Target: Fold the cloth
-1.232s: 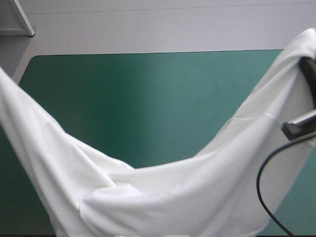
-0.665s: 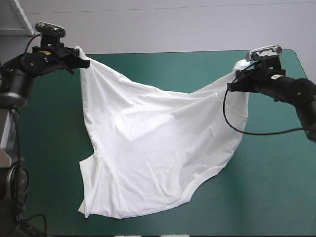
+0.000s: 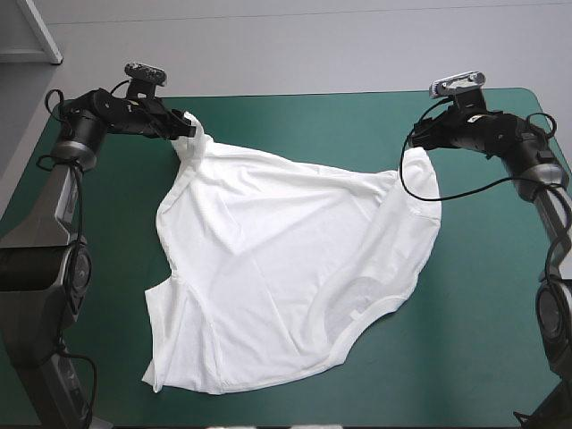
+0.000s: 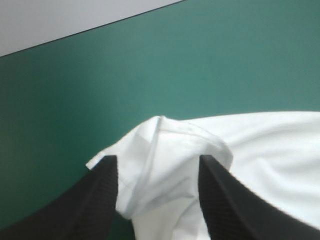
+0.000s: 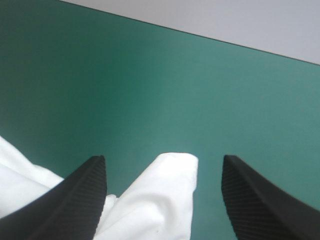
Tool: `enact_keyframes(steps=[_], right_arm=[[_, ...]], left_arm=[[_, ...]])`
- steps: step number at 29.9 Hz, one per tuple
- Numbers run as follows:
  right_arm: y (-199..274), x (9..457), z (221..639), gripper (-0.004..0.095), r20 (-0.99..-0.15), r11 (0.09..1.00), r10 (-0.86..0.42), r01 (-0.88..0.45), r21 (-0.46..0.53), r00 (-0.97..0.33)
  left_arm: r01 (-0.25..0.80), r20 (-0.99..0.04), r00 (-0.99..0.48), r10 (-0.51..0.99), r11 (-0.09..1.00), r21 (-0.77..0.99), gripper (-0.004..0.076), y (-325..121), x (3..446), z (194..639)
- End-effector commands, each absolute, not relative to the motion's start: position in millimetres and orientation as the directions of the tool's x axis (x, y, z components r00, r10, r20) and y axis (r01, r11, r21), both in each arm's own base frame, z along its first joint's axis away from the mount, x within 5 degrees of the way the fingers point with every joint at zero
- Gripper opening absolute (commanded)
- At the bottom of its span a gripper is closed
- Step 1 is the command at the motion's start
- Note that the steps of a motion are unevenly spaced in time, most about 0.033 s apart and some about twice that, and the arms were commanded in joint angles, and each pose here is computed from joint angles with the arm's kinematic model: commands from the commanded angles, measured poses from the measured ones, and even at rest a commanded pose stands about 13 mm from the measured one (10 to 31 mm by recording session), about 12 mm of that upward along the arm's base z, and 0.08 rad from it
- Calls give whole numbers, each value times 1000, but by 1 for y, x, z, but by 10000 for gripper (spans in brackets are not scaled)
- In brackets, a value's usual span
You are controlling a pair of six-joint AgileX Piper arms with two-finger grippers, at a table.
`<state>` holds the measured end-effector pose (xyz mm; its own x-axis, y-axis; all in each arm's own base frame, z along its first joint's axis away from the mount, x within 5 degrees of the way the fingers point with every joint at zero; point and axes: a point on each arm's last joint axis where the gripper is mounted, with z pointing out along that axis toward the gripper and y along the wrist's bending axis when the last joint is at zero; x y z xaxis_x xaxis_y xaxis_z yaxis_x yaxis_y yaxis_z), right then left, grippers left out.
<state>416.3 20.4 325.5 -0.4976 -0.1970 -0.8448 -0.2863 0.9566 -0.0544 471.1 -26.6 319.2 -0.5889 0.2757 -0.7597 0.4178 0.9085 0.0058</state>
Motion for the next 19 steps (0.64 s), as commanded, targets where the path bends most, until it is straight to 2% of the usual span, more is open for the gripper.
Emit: enact_keyframes(steps=[1, 5, 8, 13, 19], right_arm=[[10, 391, 403, 636, -929, 975, -142, -209, -73, -340], [10, 352, 445, 610, -938, 971, -133, -232, -58, -321], [13, 315, 473, 603, -946, 968, -105, -248, -27, -305], [21, 251, 501, 603, -935, 953, -103, -303, 5, -339], [25, 212, 508, 603, -910, 940, -112, -340, 34, -399]], left_arm=[[425, -848, -469, 247, 905, 29, 424, -30, 432, 399], [457, -844, -471, 256, 889, 15, 395, -34, 382, 441], [433, -805, -531, 262, 902, 8, 394, -31, 342, 450], [369, -768, -598, 230, 929, -9, 394, -26, 262, 439], [307, -762, -635, 127, 946, -98, 394, -27, 166, 406]])
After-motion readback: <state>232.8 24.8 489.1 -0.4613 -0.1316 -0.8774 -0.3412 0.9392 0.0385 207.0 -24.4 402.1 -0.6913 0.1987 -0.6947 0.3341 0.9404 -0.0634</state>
